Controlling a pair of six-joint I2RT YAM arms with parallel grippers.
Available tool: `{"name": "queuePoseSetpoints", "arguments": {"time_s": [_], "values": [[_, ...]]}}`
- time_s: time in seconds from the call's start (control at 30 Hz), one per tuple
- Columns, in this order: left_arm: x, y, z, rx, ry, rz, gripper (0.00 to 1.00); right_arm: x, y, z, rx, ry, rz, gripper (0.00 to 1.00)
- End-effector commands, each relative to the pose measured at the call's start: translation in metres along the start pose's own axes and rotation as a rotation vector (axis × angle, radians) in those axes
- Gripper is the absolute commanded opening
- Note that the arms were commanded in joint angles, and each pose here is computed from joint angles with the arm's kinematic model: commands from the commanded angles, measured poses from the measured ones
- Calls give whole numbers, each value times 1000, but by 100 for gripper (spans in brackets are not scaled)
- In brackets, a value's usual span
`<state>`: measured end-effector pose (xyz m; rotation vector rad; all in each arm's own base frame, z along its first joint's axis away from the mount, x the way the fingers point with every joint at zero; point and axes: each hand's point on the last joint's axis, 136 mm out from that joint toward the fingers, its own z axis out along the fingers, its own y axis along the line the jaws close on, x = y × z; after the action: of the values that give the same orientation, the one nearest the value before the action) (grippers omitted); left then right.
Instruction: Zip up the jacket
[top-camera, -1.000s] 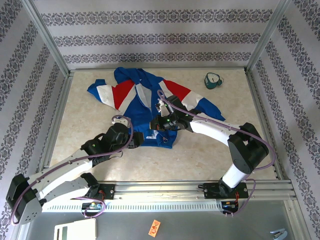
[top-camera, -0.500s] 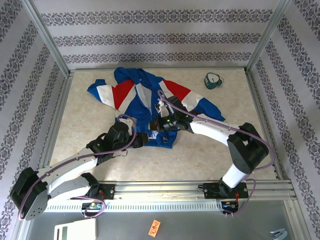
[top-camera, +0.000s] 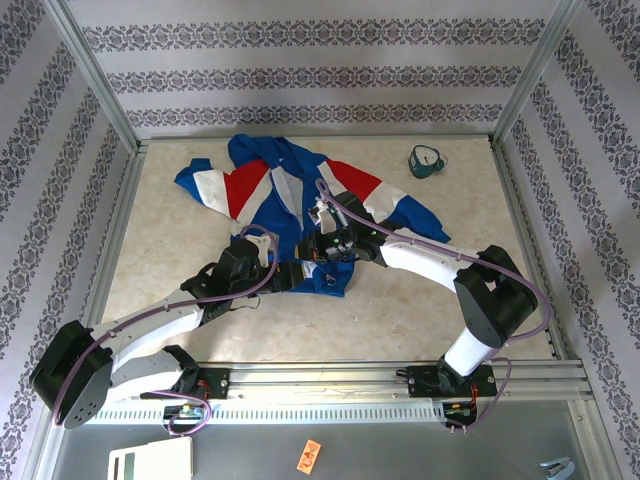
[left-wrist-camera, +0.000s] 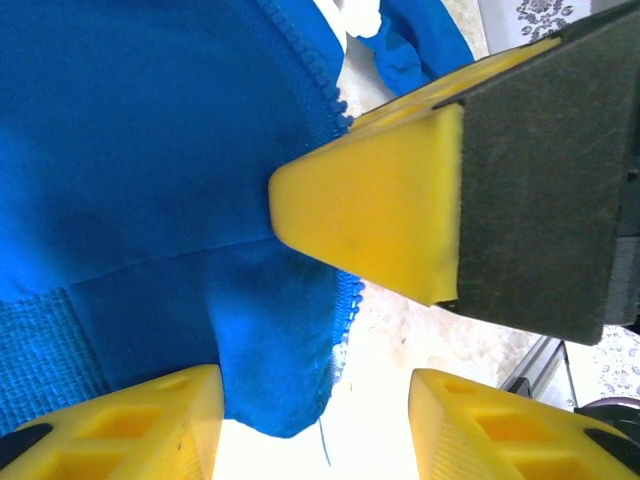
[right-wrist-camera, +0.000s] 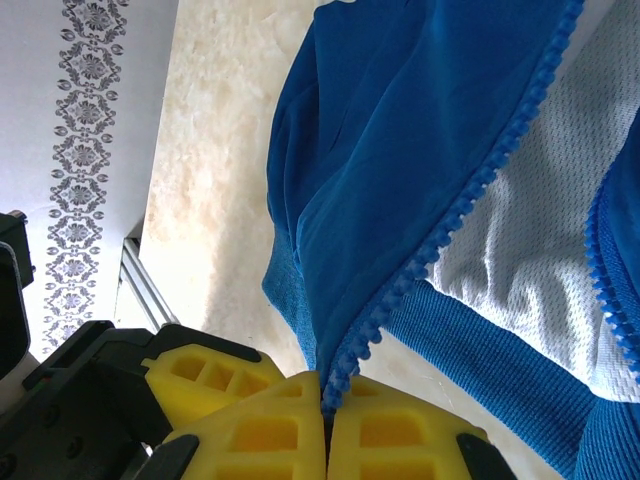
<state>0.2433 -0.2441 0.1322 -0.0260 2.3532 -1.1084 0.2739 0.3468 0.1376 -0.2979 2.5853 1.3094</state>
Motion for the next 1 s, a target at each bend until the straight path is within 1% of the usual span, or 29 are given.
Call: {"name": "queuePoseSetpoints", "arguments": {"time_s": [0.0, 0.17, 0.4, 0.57, 0.77, 0.97], "values": [[-9, -6, 0, 40, -29, -7, 48, 1, 9, -4, -34, -1, -4, 0], [-14, -3, -5, 32, -59, -22, 46, 2, 8, -3, -34, 4, -4, 0], [-22, -1, -7, 56, -82, -52, 36, 0, 11, -2, -42, 7, -8, 0], [-23, -5, -5, 111, -84, -85, 33, 0, 12, 0, -46, 13, -9, 0], [-21, -6, -2, 130, -64, -87, 28, -1, 14, 1, -51, 17, -11, 0], [-19, -8, 2, 146, -44, -91, 28, -2, 14, 2, -52, 16, -12, 0]]}}
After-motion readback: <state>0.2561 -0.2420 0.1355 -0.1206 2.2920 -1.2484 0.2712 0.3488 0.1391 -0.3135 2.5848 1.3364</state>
